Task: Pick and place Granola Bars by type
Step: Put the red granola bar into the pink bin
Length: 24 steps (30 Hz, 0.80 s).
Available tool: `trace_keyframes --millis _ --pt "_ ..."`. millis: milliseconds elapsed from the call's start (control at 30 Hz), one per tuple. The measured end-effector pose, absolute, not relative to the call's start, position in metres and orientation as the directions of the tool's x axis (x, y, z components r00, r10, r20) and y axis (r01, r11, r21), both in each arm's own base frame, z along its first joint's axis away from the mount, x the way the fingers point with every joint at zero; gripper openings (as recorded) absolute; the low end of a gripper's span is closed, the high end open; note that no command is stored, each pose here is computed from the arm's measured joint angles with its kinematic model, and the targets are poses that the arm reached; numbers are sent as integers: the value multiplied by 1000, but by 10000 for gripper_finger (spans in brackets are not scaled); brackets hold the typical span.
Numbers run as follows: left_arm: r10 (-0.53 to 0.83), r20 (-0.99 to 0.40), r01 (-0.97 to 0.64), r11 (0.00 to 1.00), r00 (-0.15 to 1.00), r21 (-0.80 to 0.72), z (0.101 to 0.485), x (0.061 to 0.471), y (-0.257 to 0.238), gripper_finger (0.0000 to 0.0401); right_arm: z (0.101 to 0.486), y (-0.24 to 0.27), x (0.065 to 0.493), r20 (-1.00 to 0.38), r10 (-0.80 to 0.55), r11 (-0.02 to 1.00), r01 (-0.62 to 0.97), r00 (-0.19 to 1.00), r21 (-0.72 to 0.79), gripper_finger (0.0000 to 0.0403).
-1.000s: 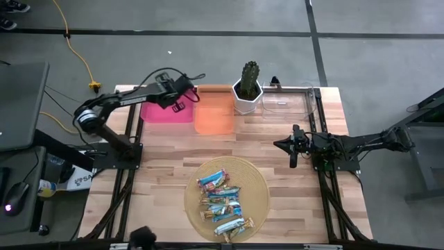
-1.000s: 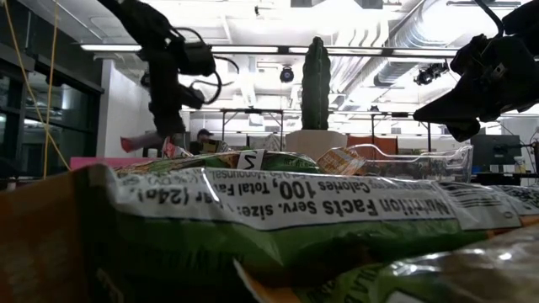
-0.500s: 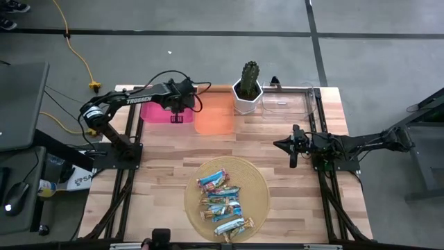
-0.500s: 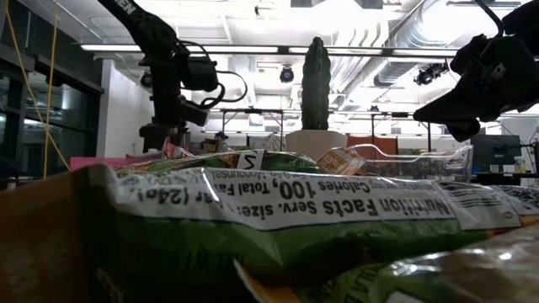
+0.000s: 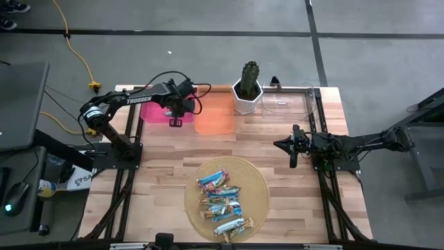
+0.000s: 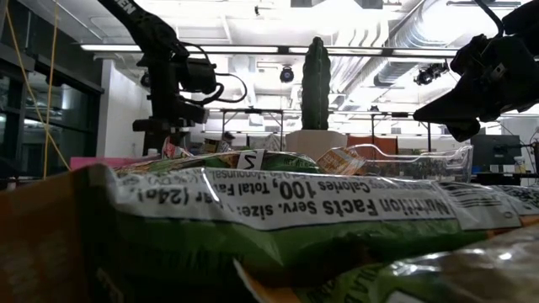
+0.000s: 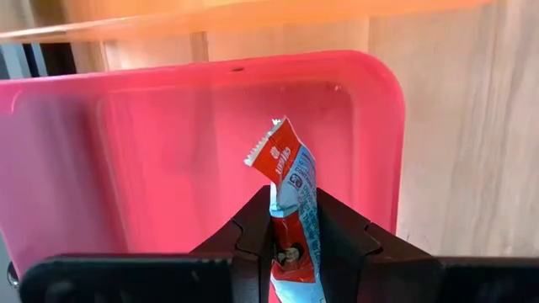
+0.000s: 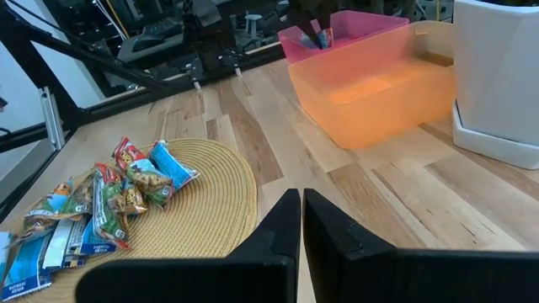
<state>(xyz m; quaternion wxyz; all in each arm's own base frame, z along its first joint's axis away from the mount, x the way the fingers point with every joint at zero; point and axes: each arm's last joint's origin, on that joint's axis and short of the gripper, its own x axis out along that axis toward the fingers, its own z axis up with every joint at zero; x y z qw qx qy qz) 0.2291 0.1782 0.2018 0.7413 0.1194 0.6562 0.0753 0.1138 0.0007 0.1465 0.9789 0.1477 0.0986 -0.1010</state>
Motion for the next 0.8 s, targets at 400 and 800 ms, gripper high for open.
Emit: trace_keyframes --millis 400,800 --pt "280 -953 -1 959 117 282 202 229 179 144 146 1 114 -223 -169 935 227 960 271 0" --pt "230 -936 -148 969 268 196 230 221 168 209 146 1 114 -223 -169 936 227 960 269 0"
